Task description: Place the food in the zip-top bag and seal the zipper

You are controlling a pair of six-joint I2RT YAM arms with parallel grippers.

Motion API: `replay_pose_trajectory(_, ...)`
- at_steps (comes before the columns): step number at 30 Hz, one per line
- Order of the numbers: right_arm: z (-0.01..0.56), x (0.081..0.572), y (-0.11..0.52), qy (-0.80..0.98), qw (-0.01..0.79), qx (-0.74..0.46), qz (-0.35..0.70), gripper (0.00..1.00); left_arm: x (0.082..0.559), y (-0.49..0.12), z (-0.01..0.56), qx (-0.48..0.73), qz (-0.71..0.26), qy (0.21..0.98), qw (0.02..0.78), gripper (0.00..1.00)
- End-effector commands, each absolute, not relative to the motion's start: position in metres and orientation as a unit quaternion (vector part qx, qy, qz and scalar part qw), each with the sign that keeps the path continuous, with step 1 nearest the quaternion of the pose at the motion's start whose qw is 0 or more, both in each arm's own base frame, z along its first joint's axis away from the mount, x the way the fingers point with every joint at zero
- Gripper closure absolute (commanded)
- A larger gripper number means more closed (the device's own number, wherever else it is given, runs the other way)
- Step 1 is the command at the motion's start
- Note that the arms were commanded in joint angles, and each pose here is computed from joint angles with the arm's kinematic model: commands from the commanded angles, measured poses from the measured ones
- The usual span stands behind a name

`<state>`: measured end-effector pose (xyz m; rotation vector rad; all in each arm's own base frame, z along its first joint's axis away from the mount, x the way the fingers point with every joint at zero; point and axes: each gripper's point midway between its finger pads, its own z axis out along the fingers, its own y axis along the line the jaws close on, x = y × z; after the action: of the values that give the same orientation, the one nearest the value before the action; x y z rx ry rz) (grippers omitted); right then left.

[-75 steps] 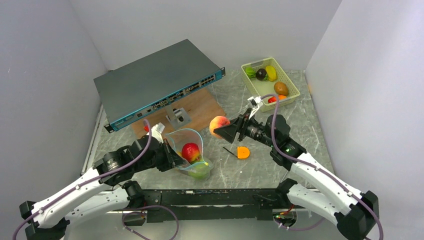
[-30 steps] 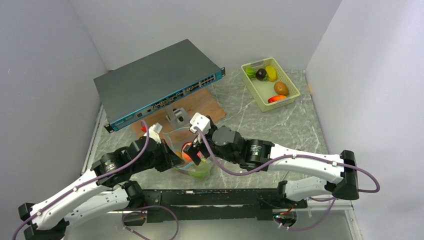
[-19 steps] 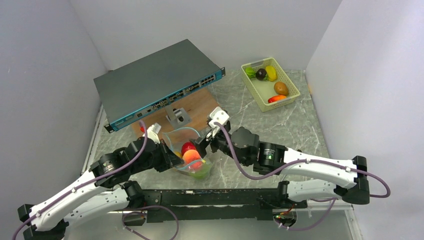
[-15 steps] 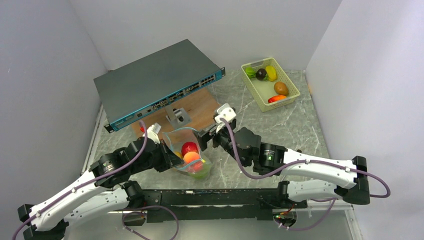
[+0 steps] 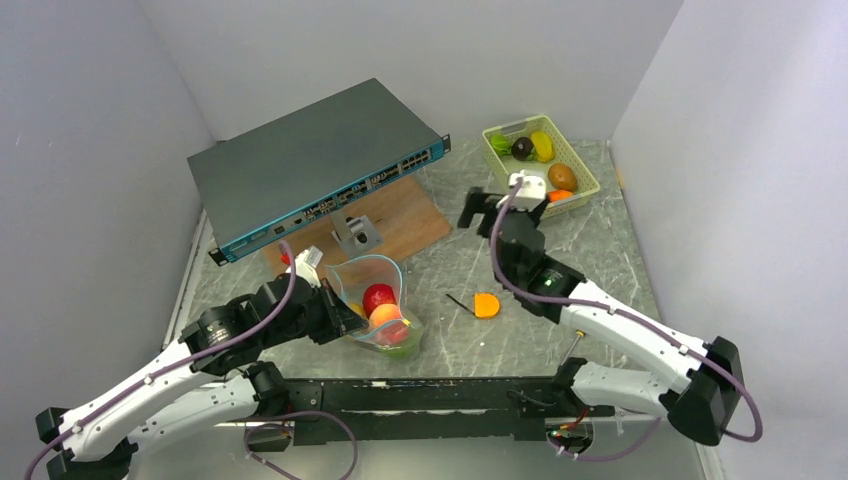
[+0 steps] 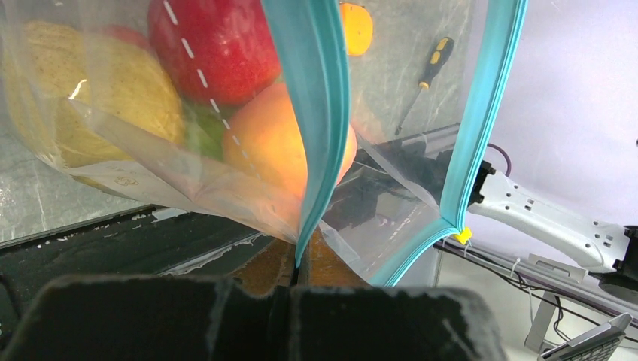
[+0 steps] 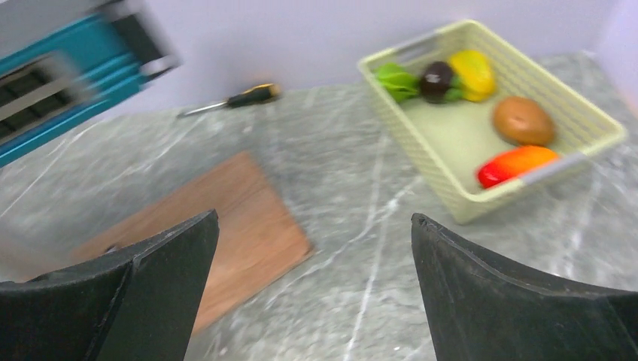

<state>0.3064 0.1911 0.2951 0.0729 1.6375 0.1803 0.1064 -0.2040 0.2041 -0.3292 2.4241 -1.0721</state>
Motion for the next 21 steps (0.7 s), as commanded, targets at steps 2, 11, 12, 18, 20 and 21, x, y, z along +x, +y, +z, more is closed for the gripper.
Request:
replay_pose_trajectory(2,0.289,0.335,0.132,0.712,0.683,0.153,0.057,0.01,0.106,-0.206,0.206,-0.124,-0.387,0.885,0.226,1.00)
replay_pose_trajectory(11,0.252,0.420,0.047,0.733,0.643,0.201,-0.090,0.01,0.107,-0.206,0.206,-0.120,-0.380,0.888,0.227,1.00)
replay_pose_trajectory(12,0.247,0.430,0.036,0.737,0.636,0.201,-0.107,0.01,0.107,-0.206,0.205,-0.120,-0.380,0.889,0.226,1.00)
replay_pose_trajectory(18,0.214,0.497,-0.020,0.779,0.570,0.189,-0.180,0.01,0.106,-0.209,0.202,-0.111,-0.380,0.891,0.223,1.00)
replay_pose_trajectory(20,0.200,0.515,-0.032,0.801,0.539,0.170,-0.197,0.01,0.106,-0.209,0.202,-0.109,-0.376,0.893,0.220,1.00)
replay_pose_trajectory(21,0.195,0.525,-0.039,0.810,0.525,0.164,-0.205,0.01,0.106,-0.209,0.200,-0.109,-0.373,0.895,0.218,1.00)
